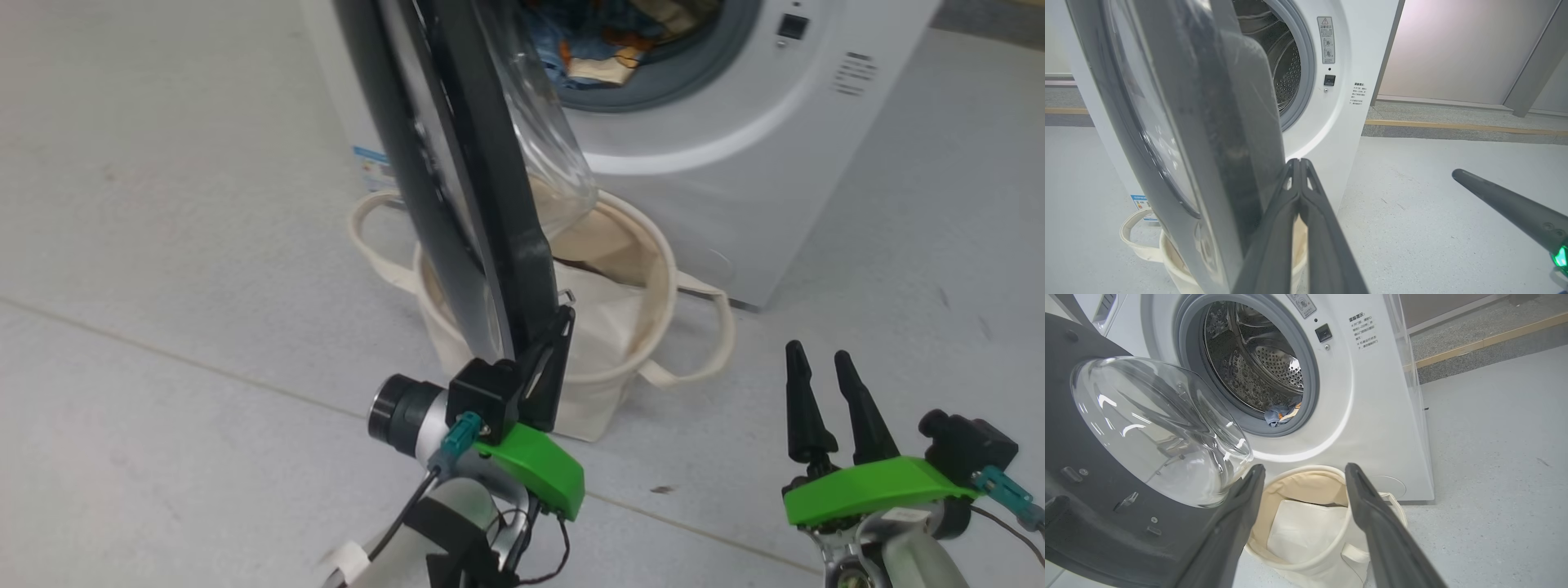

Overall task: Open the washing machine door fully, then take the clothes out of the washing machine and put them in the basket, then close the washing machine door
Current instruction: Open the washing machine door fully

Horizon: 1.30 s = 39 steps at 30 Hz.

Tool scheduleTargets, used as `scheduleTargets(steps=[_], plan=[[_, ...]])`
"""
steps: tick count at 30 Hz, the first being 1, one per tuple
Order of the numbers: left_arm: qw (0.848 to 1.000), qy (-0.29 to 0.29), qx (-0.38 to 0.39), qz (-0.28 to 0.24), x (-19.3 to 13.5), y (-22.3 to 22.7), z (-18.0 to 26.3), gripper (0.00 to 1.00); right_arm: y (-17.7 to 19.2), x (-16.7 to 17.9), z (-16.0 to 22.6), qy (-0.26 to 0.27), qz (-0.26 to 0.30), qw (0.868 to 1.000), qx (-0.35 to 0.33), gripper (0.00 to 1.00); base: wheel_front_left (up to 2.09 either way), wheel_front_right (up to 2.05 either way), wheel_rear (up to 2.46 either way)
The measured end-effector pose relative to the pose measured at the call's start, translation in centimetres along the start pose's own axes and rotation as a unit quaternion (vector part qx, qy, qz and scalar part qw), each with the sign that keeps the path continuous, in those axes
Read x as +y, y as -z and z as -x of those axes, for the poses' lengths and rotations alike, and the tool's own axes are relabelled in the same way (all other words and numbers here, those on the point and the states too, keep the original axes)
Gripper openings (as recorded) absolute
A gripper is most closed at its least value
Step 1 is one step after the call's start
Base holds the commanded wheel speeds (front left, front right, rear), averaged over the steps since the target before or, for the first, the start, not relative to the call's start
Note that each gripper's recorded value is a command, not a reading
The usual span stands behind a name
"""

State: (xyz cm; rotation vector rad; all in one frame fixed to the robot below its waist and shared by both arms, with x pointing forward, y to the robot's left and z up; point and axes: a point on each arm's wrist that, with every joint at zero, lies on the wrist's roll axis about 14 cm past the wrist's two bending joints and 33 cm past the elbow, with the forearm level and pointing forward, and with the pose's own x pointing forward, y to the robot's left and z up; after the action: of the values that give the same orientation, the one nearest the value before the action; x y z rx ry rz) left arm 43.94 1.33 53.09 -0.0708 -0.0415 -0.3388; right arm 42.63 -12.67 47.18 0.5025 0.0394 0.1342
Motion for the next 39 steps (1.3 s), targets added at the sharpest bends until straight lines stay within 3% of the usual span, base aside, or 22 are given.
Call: scheduleTargets(steps=[25, 32, 39], plan=[[0.994, -0.111, -0.017, -0.015, 6.5, -1.8, 5.7, 0.00, 3.5, 9.0, -2.8, -0.121, -0.012, 0.992, 0.044, 1.00, 0.00, 0.00, 0.00], [0.994, -0.105, -0.020, -0.011, 6.4, -1.9, 5.7, 0.00, 4.1, 9.1, -2.8, -0.124, -0.013, 0.991, 0.052, 1.00, 0.00, 0.00, 0.00], [0.998, -0.061, -0.018, -0.006, 4.0, -1.6, 5.0, 0.00, 4.4, 8.3, -2.7, -0.114, -0.013, 0.992, 0.055, 1.00, 0.00, 0.00, 0.00]])
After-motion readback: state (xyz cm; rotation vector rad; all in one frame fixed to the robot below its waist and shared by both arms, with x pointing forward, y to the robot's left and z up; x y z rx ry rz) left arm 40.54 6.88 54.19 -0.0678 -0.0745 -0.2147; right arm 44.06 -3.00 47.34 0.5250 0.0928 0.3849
